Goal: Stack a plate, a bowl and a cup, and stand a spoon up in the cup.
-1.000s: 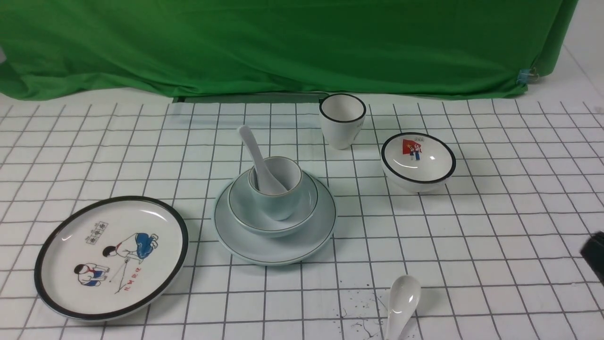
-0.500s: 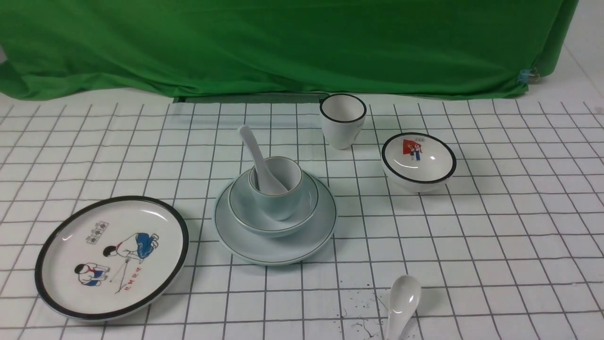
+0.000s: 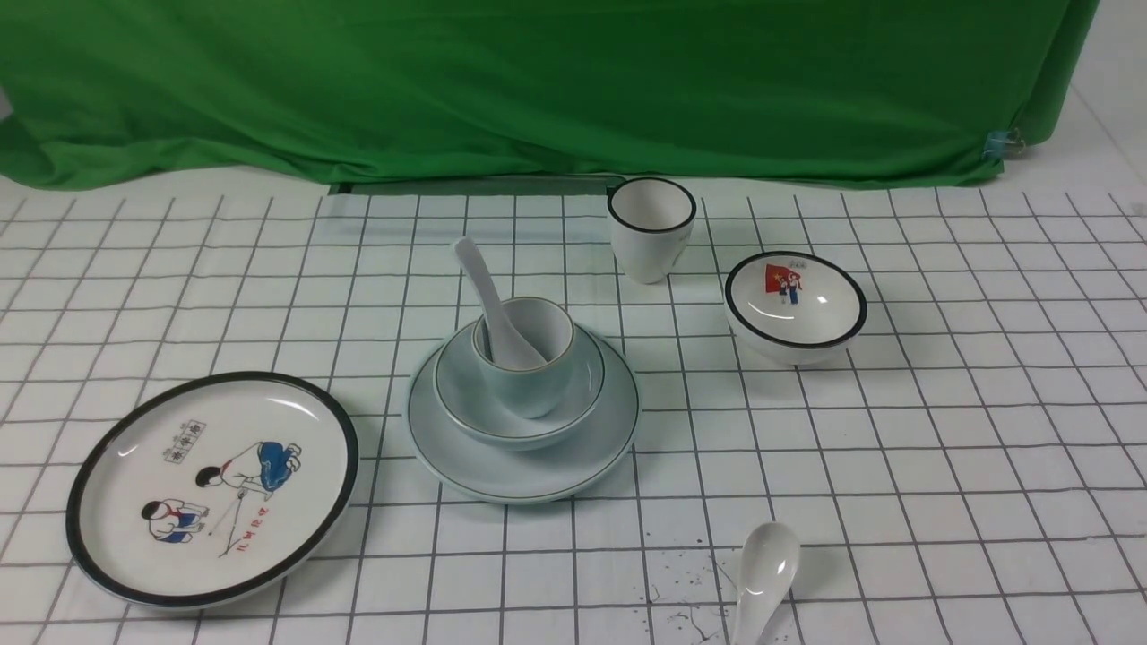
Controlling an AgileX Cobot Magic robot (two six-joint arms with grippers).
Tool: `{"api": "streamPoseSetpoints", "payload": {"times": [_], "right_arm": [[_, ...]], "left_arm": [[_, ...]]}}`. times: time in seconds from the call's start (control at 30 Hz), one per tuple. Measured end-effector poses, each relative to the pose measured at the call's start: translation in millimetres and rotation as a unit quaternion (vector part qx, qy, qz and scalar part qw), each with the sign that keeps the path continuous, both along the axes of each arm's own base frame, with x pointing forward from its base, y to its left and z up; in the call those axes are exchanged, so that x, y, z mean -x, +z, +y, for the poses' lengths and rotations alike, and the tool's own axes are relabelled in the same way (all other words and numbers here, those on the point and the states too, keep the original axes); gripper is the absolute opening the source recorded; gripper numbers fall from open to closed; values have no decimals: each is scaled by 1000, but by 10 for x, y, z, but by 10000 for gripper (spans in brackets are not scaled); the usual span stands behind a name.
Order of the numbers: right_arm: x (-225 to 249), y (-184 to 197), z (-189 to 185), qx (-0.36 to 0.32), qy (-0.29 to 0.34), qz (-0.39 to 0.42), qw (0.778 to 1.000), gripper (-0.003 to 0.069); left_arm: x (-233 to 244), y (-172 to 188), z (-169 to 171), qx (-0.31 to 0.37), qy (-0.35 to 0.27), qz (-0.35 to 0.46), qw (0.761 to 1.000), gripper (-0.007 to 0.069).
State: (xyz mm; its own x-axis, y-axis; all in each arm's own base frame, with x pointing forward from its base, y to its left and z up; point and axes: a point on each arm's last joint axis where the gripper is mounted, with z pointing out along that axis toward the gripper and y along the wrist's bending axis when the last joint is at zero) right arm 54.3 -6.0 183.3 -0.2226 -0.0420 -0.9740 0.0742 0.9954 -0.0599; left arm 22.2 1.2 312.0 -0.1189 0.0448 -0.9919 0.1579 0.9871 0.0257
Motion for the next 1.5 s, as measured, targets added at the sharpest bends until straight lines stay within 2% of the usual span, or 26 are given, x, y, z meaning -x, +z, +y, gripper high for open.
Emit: {"api": "streamPoseSetpoints", "payload": {"times": [0.43, 0.83, 1.1, 1.23, 1.33, 1.4, 1.5], "right_arm": [[0, -2, 0, 0, 0, 1, 1000, 18], [0, -2, 0, 0, 0, 1, 1000, 55], [1, -3, 0, 0, 0, 2, 1000, 79], [1, -3, 0, 0, 0, 2, 1000, 95], [1, -3, 0, 0, 0, 2, 1000, 102], [1, -3, 0, 0, 0, 1, 1000, 111], [1, -3, 0, 0, 0, 1, 1000, 113]], "left_arm": [[0, 0, 0, 0, 0, 0, 1000, -30], [0, 0, 0, 0, 0, 0, 1000, -30], [-109, -154, -41, 16, -1, -17, 1000, -30], [-189, -326, -44, 48, 39, -73, 995, -30], [-239, -521, -20, 66, 77, -85, 991, -30], [-298, -844, 23, 85, 124, -59, 987, -30], [-326, -1048, 42, 85, 141, -28, 986, -30]]}}
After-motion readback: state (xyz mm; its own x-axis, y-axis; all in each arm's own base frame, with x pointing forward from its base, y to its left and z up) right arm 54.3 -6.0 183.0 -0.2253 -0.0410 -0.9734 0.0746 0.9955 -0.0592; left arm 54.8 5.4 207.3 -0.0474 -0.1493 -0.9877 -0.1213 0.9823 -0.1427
